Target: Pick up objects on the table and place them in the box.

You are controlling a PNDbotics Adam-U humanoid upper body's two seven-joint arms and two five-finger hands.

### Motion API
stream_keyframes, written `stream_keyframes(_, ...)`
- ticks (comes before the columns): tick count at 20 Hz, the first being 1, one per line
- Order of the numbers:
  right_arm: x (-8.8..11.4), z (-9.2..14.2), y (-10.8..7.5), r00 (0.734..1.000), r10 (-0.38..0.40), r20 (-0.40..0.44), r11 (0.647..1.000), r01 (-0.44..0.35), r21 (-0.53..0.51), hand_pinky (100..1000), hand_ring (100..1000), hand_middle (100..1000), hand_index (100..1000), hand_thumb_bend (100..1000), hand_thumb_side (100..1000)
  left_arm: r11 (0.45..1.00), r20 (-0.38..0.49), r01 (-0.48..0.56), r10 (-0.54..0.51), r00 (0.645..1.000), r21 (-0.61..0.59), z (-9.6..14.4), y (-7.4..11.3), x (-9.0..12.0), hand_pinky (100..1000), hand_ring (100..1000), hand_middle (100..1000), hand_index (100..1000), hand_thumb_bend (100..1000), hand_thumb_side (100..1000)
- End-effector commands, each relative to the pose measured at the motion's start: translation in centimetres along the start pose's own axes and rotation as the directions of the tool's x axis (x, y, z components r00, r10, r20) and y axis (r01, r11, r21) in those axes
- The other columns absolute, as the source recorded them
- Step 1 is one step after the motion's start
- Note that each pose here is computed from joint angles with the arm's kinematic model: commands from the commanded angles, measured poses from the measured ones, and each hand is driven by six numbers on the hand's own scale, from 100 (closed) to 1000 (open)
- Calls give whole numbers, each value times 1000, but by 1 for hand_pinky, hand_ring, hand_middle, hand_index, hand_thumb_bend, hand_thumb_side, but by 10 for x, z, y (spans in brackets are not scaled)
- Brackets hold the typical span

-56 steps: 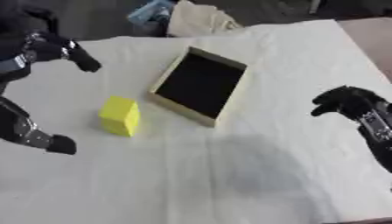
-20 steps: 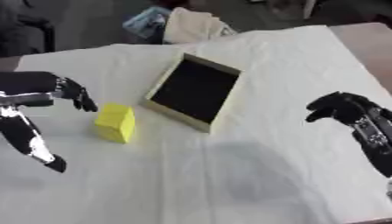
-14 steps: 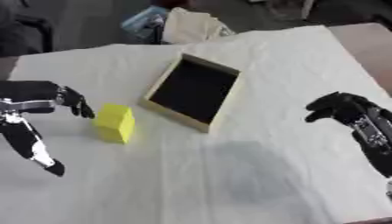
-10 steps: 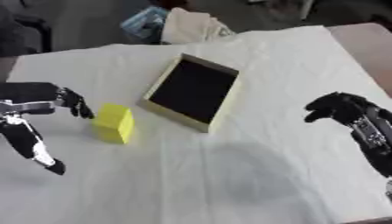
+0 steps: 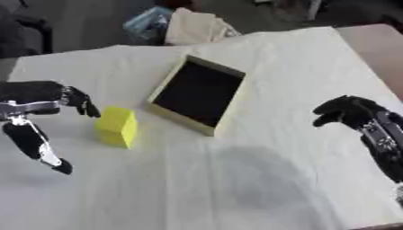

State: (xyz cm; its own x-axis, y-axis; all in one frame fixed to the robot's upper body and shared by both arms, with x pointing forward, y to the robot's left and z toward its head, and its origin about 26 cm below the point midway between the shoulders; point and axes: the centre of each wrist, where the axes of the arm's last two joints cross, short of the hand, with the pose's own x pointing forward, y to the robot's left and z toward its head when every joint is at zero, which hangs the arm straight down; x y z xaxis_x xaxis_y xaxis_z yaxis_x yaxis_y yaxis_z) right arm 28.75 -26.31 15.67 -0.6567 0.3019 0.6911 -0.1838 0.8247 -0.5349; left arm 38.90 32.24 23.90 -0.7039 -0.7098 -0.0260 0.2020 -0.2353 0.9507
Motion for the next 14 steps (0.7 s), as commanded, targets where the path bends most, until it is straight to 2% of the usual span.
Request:
stream_keyframes(1,6,-2,-6,1000,20,22,1000,-20,1,706,623,652,728,100,960,999,-20,31,-31,999,27,5,13,-3,812,726,705,841,791,387)
stream_keyframes(14,6,-2,-5,1000,17,24,1000,-17,7,707,623,652,729,100,963,997,-34,39,-37,999,71,-9,21,-7,813,728,706,841,780,362)
